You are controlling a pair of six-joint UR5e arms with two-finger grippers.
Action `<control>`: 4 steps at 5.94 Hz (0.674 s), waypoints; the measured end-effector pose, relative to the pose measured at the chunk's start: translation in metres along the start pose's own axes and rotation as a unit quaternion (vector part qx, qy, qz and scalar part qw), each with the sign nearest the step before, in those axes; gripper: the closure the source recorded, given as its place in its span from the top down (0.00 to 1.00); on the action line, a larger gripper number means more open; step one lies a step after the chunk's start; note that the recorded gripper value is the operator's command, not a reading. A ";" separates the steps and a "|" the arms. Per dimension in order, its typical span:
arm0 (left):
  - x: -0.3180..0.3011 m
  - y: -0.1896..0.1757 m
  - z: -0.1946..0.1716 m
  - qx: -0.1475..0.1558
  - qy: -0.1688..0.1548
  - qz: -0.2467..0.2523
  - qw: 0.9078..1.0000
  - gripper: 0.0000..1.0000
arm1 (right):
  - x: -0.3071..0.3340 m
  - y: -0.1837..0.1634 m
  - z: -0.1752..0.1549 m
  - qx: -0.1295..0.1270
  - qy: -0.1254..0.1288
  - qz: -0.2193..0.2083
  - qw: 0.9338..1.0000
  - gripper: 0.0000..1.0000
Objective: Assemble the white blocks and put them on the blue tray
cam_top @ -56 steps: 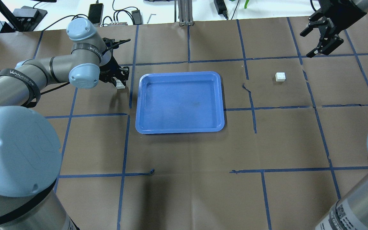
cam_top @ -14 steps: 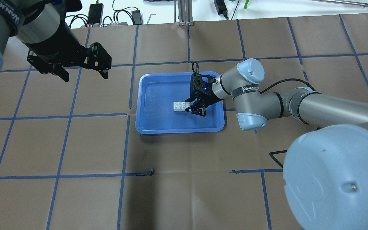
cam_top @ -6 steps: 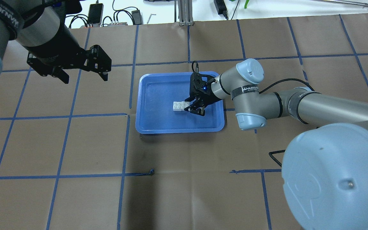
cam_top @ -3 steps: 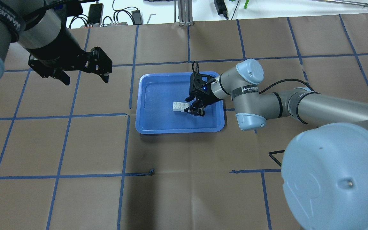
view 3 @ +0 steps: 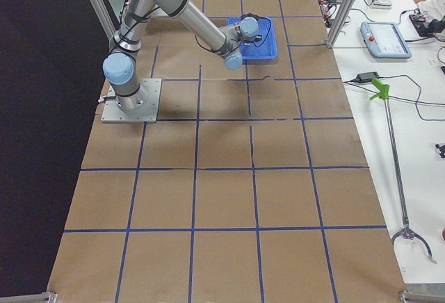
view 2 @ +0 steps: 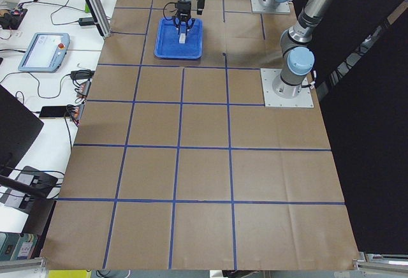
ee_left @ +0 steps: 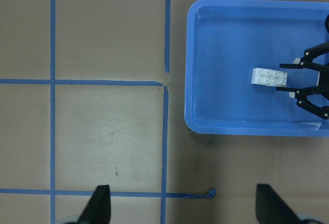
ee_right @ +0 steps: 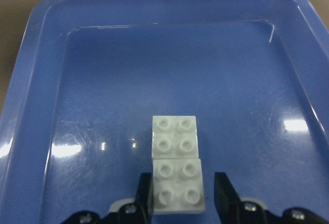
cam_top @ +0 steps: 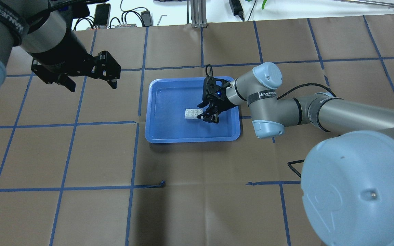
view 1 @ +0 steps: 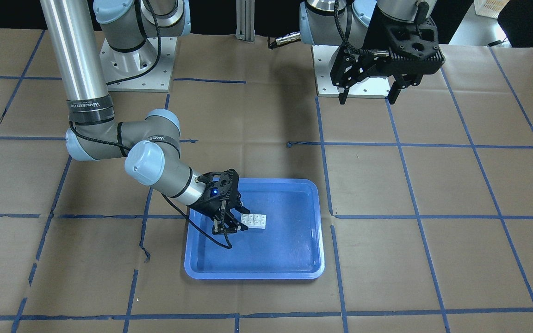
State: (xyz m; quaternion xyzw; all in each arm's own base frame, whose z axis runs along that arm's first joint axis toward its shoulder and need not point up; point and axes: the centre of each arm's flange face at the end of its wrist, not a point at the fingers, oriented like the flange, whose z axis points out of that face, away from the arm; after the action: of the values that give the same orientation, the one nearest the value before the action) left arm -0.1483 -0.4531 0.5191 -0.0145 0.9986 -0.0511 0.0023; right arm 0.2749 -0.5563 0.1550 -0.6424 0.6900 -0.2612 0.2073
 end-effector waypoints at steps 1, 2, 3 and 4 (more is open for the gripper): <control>0.000 0.000 0.000 0.000 0.000 0.000 1.000 0.99 | 0.001 -0.001 0.000 0.001 0.000 0.003 1.000 1.00; 0.000 0.000 0.000 0.000 0.000 -0.001 1.000 0.99 | 0.001 -0.002 -0.001 0.002 0.001 0.019 1.000 1.00; -0.001 0.000 0.000 0.000 0.000 0.000 1.000 0.99 | 0.002 -0.004 -0.005 0.000 0.005 0.049 0.999 1.00; -0.001 0.000 0.000 0.000 0.000 0.000 1.000 0.99 | 0.005 -0.008 -0.014 -0.007 0.015 0.092 0.996 1.00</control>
State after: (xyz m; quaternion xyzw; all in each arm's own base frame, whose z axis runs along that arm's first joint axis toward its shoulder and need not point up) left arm -0.1476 -0.4534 0.5190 -0.0149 0.9986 -0.0510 0.0023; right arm 0.2718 -0.5598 0.1714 -0.5731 0.7513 -0.2462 0.2155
